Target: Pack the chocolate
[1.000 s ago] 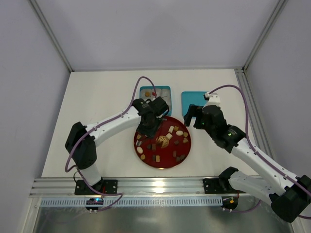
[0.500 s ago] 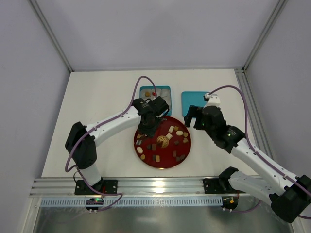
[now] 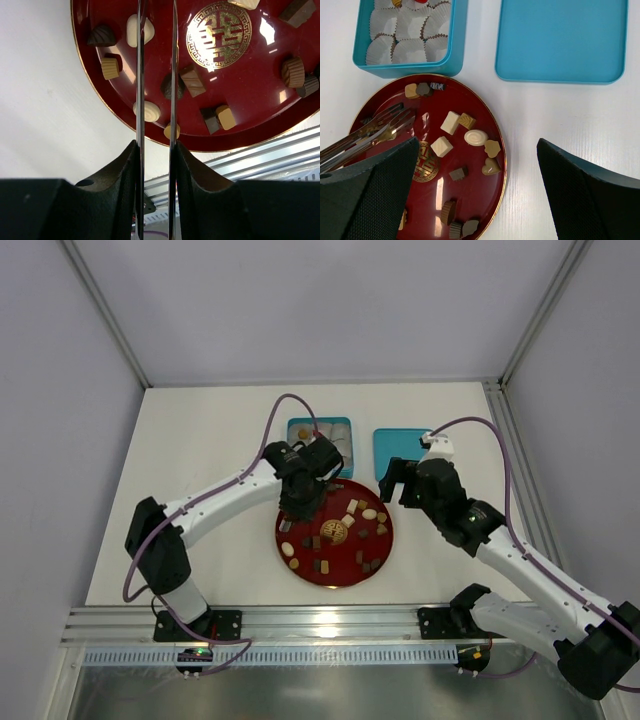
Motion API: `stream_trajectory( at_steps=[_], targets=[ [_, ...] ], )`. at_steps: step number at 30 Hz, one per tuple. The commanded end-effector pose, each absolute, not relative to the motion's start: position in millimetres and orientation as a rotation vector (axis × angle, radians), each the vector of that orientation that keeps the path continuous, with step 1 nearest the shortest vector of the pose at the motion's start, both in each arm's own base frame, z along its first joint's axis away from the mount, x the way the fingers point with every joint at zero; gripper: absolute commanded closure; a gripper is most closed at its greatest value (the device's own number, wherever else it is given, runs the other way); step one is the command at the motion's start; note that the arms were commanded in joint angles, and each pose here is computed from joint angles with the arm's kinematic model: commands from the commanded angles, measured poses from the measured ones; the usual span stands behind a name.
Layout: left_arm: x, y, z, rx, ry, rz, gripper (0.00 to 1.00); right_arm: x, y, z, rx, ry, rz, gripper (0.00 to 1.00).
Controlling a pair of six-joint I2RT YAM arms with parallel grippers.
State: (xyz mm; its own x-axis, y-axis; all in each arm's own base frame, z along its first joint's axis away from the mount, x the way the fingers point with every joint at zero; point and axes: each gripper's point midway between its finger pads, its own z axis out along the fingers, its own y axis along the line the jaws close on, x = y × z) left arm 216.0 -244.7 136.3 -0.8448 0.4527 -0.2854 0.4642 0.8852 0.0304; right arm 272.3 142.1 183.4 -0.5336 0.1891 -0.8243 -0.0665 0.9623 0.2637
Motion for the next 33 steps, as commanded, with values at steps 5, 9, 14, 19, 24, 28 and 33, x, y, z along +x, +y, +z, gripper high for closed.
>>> stream_trajectory(
  at_steps=[5,9,14,19,24,28,33],
  targets=[
    [212,-245,167,0.662,2.708,-0.147,0.68,275,142,194,0.113,2.072,0.348,0.0],
    [212,-246,176,0.658,2.694,-0.169,0.7,276,142,194,0.115,2.07,0.347,0.0],
    [214,-248,188,0.656,2.674,-0.189,0.71,276,143,195,0.115,2.069,0.348,0.0],
    [215,-251,203,0.655,2.648,-0.219,0.71,277,143,195,0.114,2.068,0.349,0.0],
    [226,-252,220,0.628,2.61,-0.201,0.7,278,144,195,0.112,2.067,0.352,0.0],
    [245,-261,238,0.583,2.555,-0.221,0.7,278,146,194,0.108,2.07,0.357,0.0],
    [289,-273,246,0.541,2.501,-0.161,0.71,279,146,195,0.104,2.072,0.354,0.0]
  ],
)
